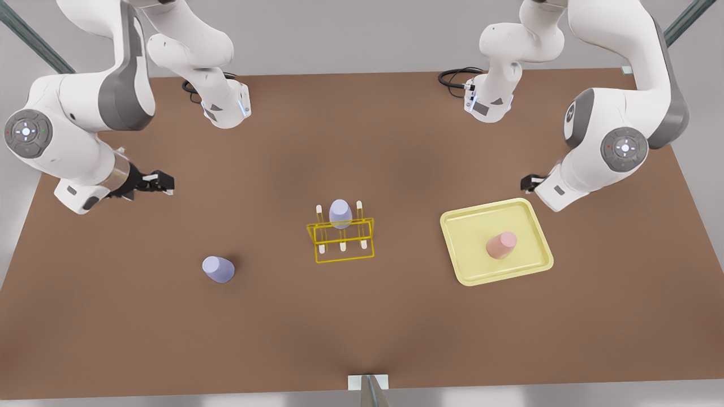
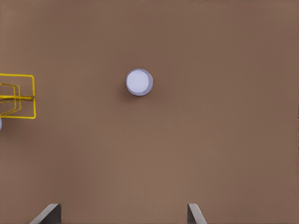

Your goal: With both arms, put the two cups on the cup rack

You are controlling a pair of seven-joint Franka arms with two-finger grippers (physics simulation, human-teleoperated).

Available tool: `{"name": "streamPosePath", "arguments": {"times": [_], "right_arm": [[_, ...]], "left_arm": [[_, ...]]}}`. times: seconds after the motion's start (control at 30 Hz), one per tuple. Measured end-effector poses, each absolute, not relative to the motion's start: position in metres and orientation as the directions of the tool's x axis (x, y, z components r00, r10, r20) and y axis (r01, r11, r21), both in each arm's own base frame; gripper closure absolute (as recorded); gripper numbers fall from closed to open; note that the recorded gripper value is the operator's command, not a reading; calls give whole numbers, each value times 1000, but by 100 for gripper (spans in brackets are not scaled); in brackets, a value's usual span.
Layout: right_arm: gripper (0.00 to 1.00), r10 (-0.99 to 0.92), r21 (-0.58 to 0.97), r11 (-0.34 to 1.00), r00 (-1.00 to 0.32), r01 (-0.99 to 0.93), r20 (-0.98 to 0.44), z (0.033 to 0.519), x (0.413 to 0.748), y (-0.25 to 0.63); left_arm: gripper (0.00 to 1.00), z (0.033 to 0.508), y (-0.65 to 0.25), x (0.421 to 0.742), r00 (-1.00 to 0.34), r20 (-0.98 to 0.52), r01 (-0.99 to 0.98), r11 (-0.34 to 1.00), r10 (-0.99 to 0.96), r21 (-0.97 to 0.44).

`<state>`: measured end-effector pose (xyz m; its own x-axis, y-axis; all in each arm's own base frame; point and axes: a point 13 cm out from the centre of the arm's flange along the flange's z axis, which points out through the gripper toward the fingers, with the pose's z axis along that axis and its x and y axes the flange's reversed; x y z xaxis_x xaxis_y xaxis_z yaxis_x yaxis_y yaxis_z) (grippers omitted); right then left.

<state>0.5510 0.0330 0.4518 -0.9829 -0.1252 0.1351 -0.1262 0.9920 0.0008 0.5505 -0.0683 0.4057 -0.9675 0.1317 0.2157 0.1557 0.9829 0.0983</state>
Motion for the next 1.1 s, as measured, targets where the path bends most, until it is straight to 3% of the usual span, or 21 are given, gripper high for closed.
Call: {"name": "streamPosePath", "arguments": {"times": [0.07, 0.13, 0.23, 0.37, 0.47, 0.73, 1.1], "right_arm": [[0, -124, 0, 992, -985, -125, 117, 451, 557, 31], [0, -129, 0, 992, -985, -130, 117, 442, 564, 31], [0, -176, 11, 984, -968, -177, 179, 369, 589, 62], [0, -220, 16, 975, -955, -221, 200, 264, 619, 115], [0, -192, 11, 981, -969, -193, 153, 226, 642, 116], [0, -93, 12, 996, -995, -92, 49, 206, 676, 85], [0, -27, 13, 1000, -997, -26, 79, 134, 671, 46]], "left_arm": [[0, 406, -68, 555, -971, 198, 153, 983, 132, 97], [0, 375, -71, 578, -966, 223, 155, 983, 131, 97], [0, 293, -77, 629, -956, 268, 139, 988, 116, 68], [0, 208, -66, 650, -958, 277, 83, 996, 76, 16], [0, 184, -57, 650, -965, 258, 39, 999, 43, -21], [0, 147, -34, 592, -971, 239, -3, 1000, 4, -27], [0, 141, -61, 602, -986, 160, -48, 999, -45, -17]]}}
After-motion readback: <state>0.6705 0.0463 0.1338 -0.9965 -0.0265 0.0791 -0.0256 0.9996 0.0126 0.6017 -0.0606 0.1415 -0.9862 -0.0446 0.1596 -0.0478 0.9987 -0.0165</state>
